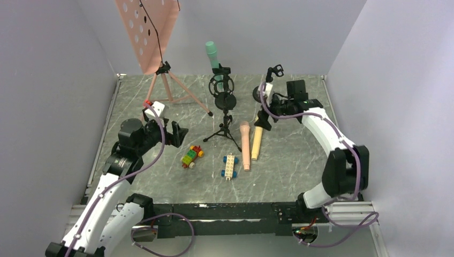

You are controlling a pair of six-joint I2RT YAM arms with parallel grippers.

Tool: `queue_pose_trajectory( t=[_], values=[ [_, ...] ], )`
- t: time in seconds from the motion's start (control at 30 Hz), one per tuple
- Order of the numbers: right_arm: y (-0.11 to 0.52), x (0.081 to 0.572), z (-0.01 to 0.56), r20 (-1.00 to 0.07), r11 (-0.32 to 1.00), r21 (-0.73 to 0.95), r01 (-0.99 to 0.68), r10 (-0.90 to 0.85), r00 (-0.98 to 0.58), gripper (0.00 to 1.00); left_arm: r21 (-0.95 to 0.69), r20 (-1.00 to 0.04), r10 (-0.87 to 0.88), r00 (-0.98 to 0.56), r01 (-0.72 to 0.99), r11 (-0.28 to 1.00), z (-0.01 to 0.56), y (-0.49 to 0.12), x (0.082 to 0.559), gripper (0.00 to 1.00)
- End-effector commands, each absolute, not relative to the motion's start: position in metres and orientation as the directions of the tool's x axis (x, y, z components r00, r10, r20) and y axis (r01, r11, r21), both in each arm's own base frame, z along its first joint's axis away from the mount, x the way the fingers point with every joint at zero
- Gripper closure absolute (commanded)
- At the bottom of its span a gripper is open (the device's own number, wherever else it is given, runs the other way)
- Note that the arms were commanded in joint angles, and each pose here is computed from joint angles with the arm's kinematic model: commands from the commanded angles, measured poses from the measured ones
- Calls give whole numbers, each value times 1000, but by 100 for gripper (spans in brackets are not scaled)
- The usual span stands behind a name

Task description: Attach the microphones to the stand

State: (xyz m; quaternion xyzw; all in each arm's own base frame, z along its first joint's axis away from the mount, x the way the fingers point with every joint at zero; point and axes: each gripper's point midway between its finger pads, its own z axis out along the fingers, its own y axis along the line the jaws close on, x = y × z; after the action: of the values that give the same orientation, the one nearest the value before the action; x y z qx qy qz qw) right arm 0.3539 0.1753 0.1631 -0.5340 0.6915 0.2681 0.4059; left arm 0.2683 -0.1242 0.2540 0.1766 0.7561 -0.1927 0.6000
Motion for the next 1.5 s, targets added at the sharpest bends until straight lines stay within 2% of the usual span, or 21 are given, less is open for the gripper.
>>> queue_pose_trajectory(
  t=[0.0,0.13,0.27,0.47,0.57,0.73,0.93,1.2,1.47],
  values=[
    [118,402,199,-861,812,45,-581,-264,-435,0,-210,-962,-62,-267,571,793,270,-149,268,1],
    [148,367,180,-801,688,317,-652,-174,-573,0,-294,-932,-111,-346,541,788,261,-153,269,1],
    [132,372,161,-832,805,302,-511,-40,-554,4,-395,-895,-206,-396,489,778,253,-156,259,1],
    [113,386,123,-726,895,382,-230,137,-674,10,-386,-881,-218,-420,372,844,227,-184,234,1],
    [116,390,99,-672,928,354,-113,169,-721,11,-352,-878,-188,-440,328,877,211,-192,225,1],
    [127,398,71,-622,972,233,34,176,-763,6,-332,-880,-170,-443,318,888,206,-198,226,1],
    [117,396,52,-613,979,171,108,192,-767,7,-326,-884,-165,-436,325,888,205,-199,226,1],
    [124,386,25,-545,978,174,118,195,-816,21,-320,-889,-161,-428,332,887,204,-196,225,1],
    [125,384,18,-531,976,174,133,207,-822,35,-336,-886,-178,-429,327,883,202,-193,221,1]
  ],
)
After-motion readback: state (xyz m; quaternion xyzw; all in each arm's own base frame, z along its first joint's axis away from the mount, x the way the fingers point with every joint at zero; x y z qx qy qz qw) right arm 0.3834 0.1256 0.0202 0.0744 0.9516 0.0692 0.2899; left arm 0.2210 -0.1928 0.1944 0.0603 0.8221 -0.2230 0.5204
